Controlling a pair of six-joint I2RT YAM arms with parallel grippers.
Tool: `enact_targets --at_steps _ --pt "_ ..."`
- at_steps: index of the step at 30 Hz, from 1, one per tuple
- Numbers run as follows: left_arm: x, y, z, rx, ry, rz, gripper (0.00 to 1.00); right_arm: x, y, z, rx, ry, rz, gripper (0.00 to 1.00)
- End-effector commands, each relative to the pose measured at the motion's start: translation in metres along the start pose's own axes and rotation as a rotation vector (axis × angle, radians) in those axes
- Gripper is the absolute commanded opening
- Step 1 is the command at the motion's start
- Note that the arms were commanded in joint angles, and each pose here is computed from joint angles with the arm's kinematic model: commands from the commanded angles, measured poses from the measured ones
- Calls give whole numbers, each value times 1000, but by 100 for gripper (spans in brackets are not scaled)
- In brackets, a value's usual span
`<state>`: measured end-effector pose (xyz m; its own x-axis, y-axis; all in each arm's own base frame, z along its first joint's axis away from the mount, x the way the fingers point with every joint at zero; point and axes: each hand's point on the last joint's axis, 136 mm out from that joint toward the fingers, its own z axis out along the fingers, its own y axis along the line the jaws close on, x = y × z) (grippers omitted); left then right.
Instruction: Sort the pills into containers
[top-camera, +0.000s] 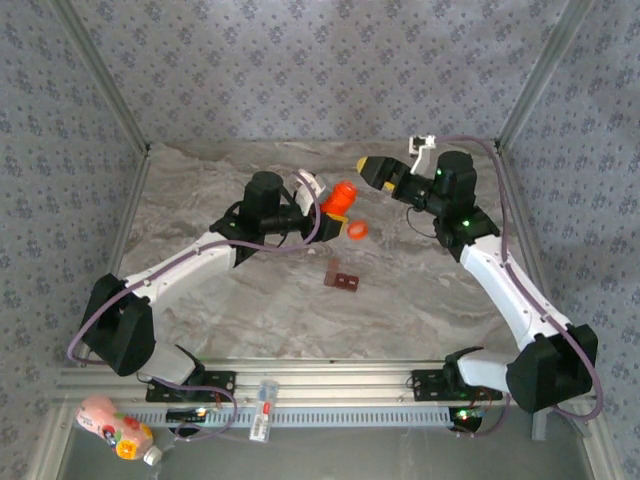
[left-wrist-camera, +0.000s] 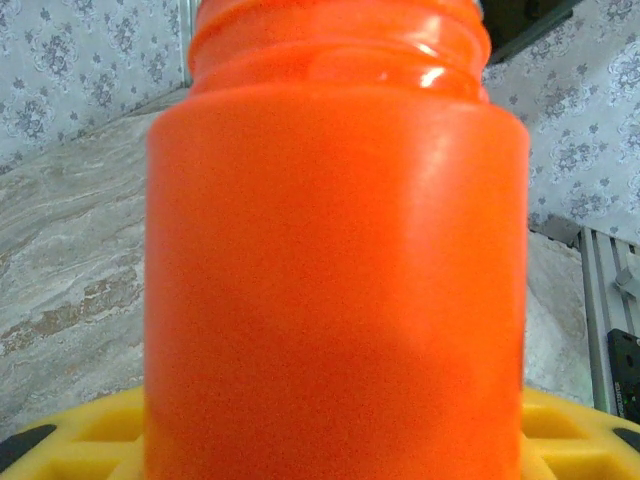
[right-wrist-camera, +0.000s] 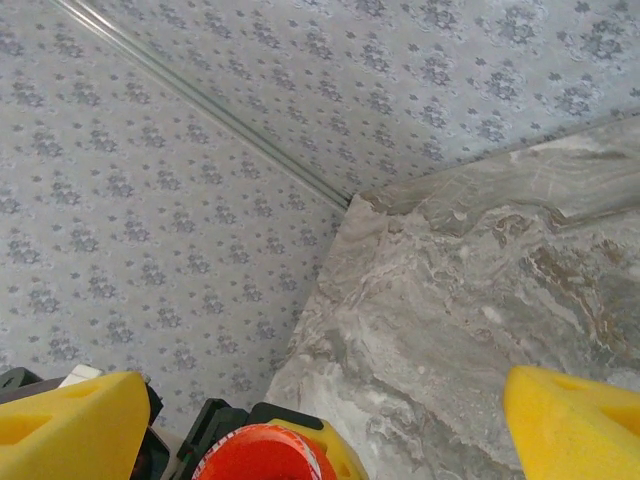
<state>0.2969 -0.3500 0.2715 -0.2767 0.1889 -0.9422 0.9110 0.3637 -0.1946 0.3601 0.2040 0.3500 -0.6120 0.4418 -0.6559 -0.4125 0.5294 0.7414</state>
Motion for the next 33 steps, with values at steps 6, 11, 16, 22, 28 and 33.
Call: enact_targets --at_steps 6,11,16,22,28,33 --pt "-14 -2 -6 -6 -50 31 0 18 -73 -14 304 4 38 92" --pt "-11 -1 -6 -16 -51 21 0 48 -145 -25 451 71 143 89" --pt "-9 2 -8 -35 -57 19 0 94 -175 -34 555 198 136 86" --pt "-7 4 -8 -50 -52 17 0 143 -192 -59 694 374 13 86" --pt "-6 4 -10 -53 -62 16 0 192 -198 -86 796 540 -100 86" --pt "-2 4 -13 -61 -58 15 0 226 -195 -96 814 647 -175 85"
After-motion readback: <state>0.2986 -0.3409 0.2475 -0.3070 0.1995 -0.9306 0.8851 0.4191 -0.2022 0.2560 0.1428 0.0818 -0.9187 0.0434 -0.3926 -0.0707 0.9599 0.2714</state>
